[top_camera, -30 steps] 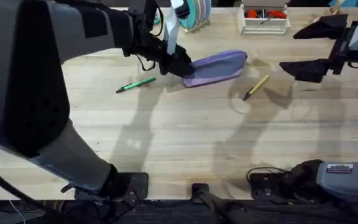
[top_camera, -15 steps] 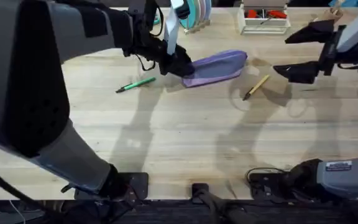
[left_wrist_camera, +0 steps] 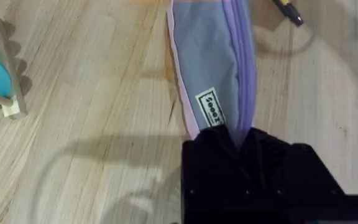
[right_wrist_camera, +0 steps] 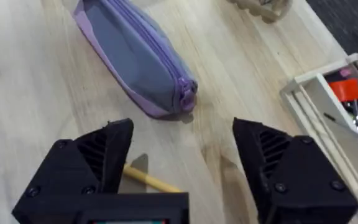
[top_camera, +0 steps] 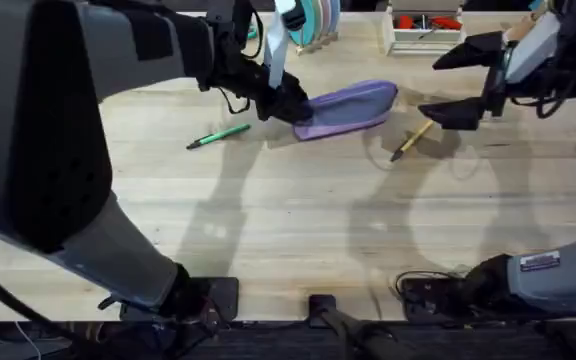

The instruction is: Unzip the bag, pick up the pens from the table one at a time and place them inside, then zip the bag closed.

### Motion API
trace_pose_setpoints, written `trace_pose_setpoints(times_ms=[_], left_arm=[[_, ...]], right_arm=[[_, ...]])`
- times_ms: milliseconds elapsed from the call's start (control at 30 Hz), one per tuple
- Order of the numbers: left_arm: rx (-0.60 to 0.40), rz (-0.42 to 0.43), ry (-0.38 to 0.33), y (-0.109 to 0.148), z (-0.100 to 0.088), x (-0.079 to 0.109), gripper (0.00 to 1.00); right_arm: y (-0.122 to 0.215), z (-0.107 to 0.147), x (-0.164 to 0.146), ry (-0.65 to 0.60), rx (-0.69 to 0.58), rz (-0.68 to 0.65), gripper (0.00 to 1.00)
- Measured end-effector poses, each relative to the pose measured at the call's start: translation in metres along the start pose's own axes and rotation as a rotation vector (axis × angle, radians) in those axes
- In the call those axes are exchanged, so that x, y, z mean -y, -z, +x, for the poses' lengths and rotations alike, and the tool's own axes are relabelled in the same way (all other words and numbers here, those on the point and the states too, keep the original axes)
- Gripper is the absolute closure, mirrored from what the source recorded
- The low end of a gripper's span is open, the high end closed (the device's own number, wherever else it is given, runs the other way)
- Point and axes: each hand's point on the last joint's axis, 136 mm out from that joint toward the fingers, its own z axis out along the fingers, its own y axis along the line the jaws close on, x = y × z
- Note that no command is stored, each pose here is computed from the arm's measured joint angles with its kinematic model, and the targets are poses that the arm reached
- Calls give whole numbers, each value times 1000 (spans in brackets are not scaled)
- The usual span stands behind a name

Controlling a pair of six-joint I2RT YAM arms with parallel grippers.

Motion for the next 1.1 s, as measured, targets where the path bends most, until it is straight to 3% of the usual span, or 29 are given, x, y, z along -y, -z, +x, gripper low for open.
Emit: trace_pose_setpoints(times_ms=[633, 1100], left_arm=[[0, 0, 0, 0, 0, 0, 959], [0, 0, 0, 0, 0, 0, 958]], right_arm=[[-66, 8, -2, 115, 25, -91, 108], [-72, 5, -1, 143, 30, -92, 171]])
